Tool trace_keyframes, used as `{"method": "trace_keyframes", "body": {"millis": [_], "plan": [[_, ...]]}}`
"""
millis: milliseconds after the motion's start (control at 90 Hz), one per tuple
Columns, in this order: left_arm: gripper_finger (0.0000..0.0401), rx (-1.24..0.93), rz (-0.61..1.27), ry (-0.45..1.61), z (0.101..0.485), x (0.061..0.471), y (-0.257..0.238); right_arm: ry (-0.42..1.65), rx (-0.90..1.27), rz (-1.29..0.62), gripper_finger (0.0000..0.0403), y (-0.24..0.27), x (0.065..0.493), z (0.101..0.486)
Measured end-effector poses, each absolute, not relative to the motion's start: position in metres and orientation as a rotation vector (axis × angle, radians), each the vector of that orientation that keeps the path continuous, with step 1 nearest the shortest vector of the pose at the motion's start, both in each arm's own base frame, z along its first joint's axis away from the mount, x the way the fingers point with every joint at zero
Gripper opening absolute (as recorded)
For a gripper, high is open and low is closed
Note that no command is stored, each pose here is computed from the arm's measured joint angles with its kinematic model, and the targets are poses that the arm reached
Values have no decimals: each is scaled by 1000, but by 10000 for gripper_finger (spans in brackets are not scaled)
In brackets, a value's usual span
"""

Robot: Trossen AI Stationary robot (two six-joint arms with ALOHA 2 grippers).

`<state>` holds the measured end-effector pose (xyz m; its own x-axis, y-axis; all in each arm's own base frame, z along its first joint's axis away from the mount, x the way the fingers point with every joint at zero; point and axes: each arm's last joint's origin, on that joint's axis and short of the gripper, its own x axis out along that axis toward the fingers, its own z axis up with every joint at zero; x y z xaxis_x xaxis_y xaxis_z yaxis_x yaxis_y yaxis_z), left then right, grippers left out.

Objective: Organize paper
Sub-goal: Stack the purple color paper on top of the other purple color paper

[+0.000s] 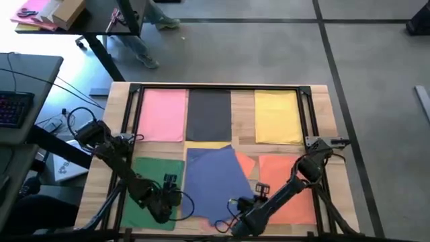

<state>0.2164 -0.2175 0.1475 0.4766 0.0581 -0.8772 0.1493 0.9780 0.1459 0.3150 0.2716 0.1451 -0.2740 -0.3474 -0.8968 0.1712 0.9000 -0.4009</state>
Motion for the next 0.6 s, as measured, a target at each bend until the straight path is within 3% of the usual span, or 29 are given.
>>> {"method": "trace_keyframes", "body": {"millis": [244, 600], "plan": [[167, 189, -73, 1071, 148, 221, -217, 1685, 3, -359, 0, 278, 332, 138], [167, 169, -112, 1108, 145, 219, -219, 1406, -46, -304, 0, 256, 382, 176]]}}
